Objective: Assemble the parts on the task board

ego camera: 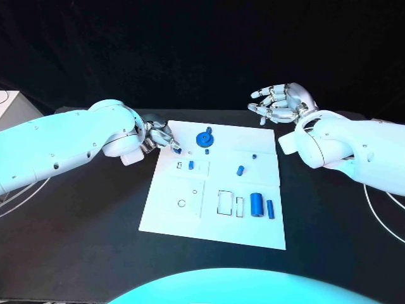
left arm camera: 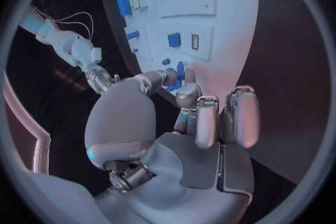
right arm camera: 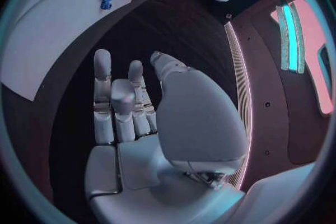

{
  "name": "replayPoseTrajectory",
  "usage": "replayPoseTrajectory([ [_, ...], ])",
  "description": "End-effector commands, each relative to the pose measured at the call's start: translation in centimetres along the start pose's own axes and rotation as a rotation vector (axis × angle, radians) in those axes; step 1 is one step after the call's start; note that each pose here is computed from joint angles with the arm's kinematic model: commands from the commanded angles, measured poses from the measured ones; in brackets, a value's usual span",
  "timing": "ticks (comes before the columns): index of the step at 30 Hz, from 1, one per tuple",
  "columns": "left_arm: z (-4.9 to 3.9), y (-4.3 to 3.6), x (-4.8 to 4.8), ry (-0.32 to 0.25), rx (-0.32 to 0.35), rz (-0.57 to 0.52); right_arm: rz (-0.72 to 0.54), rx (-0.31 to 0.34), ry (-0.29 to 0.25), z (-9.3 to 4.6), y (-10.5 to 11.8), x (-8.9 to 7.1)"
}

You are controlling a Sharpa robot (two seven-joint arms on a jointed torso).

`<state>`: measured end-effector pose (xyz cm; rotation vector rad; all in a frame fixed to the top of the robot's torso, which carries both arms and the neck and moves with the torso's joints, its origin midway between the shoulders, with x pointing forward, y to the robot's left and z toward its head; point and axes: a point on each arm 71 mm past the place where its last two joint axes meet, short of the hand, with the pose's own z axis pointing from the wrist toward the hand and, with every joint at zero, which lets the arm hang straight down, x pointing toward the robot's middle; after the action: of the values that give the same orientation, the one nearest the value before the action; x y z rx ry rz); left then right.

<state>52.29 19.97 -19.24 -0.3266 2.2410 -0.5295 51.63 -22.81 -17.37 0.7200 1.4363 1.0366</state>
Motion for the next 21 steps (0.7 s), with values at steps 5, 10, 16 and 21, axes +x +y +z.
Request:
replayPoseTrajectory([
  [5, -0.34, 0.24, 0.79, -0.102, -0.020, 0.060, -0.003, -0.006, 0.017, -0.2, -0.1, 0.1],
  [10, -0.39, 0.29, 1.47, -0.097, -0.025, 0.084, -0.003, -0.004, 0.017, -0.2, -0.2, 0.1],
  [16, -0.34, 0.43, 2.40, -0.087, -0.031, 0.107, -0.003, -0.002, 0.018, -0.3, -0.3, 0.2],
  [21, -0.28, 0.47, 2.88, -0.081, -0.032, 0.118, -0.003, -0.001, 0.016, -0.3, -0.4, 0.1],
])
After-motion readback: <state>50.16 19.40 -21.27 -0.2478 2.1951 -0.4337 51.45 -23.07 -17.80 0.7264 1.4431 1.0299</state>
